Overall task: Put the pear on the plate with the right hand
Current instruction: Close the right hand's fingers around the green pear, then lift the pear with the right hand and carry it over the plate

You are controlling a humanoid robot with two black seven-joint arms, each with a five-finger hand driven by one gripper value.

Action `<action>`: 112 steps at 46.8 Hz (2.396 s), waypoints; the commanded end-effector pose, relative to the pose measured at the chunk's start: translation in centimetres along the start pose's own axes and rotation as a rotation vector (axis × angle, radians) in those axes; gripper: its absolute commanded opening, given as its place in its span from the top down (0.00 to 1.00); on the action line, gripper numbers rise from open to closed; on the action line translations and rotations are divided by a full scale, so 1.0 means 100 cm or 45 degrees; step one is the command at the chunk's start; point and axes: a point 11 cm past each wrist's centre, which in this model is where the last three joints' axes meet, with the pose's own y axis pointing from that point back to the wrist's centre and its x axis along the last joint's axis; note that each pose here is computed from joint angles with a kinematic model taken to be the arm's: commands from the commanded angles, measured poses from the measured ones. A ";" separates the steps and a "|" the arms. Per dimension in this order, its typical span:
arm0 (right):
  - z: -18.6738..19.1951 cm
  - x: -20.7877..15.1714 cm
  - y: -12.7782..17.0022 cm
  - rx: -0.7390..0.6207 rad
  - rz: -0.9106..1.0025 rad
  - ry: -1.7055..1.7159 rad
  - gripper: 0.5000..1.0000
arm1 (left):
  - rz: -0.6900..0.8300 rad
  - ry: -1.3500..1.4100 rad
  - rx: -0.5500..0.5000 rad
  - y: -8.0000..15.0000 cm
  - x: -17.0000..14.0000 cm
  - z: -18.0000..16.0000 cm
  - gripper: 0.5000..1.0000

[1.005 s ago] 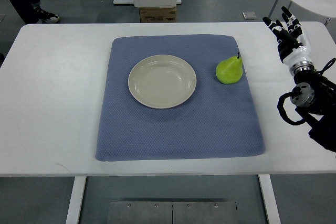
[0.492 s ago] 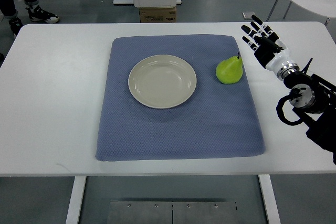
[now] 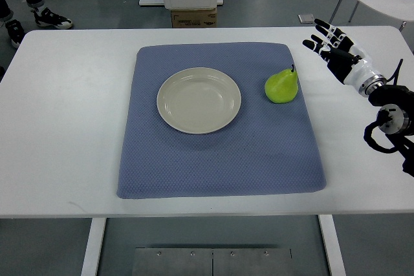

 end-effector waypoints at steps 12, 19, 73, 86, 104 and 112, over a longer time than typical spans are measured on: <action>0.019 -0.010 0.007 -0.128 -0.164 0.384 0.02 | 0.000 0.000 0.000 0.000 0.000 0.000 0.00; 0.024 -0.013 0.007 -0.142 -0.198 0.500 0.08 | 0.000 0.000 0.000 0.000 0.000 0.000 0.00; 0.050 -0.036 -0.001 -0.193 -0.204 0.949 0.15 | 0.000 0.000 0.000 0.000 0.000 0.000 0.00; 0.053 -0.032 0.001 -0.211 -0.195 1.033 0.33 | 0.000 0.000 0.000 0.000 0.000 0.000 0.00; 0.057 -0.032 0.002 -0.233 -0.223 1.174 1.00 | 0.000 0.000 0.000 0.000 0.000 0.000 0.00; 0.055 -0.032 0.001 -0.227 -0.223 1.174 1.00 | 0.000 0.000 0.000 0.000 0.000 0.000 0.00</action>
